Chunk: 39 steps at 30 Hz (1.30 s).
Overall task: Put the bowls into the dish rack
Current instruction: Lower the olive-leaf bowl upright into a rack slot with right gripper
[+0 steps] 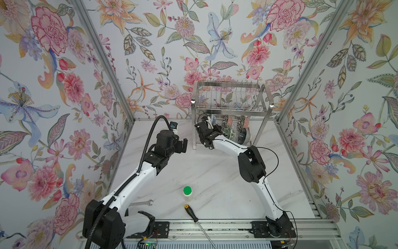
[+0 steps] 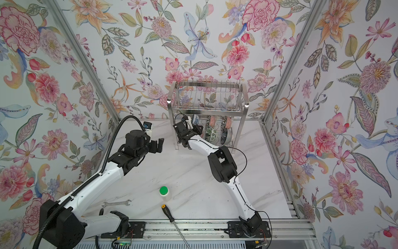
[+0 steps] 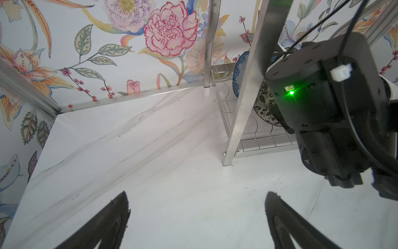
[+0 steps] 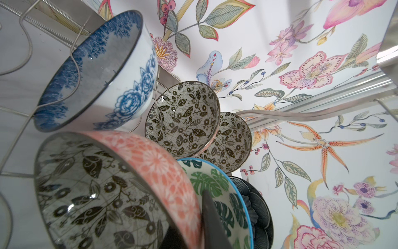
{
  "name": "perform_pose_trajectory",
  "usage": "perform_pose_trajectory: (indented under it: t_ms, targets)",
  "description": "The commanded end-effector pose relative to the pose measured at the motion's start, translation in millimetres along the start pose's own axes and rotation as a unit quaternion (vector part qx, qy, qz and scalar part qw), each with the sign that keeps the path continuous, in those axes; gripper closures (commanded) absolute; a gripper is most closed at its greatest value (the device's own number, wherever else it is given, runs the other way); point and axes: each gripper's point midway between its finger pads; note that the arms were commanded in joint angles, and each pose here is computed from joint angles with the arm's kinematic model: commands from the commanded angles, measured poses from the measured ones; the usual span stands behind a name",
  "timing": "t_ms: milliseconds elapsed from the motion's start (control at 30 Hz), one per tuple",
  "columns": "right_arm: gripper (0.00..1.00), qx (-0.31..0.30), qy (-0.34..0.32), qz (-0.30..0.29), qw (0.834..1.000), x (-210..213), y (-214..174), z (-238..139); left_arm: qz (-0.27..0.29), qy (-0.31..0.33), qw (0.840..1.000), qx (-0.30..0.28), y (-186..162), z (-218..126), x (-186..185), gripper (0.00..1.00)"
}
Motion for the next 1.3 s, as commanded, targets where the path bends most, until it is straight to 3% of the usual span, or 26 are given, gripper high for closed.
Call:
perform_pose_trajectory:
  t_ms: [0,433,1267]
  targets:
    - [1.0,-0.007,-0.014,0.003,1.0,7,-2,-3,0.001,-0.004,1.0,0.006,-6,-4,2,0.01]
    - [0.97,-0.018,0.004,0.023,1.0,18,-9,-9,0.0,-0.003,1.0,0.003,-5,-8,3,0.01]
    - [0.78,-0.046,0.029,0.027,0.998,30,0,-25,-0.004,-0.003,1.0,-0.001,-4,-11,4,0.01]
Point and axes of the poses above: each gripper's point midway between its finger pads, its own z axis out along the fingers, its own x axis along the line the jaws close on, y = z × x, and after that the axes turned 7 degrees about z, right-handed
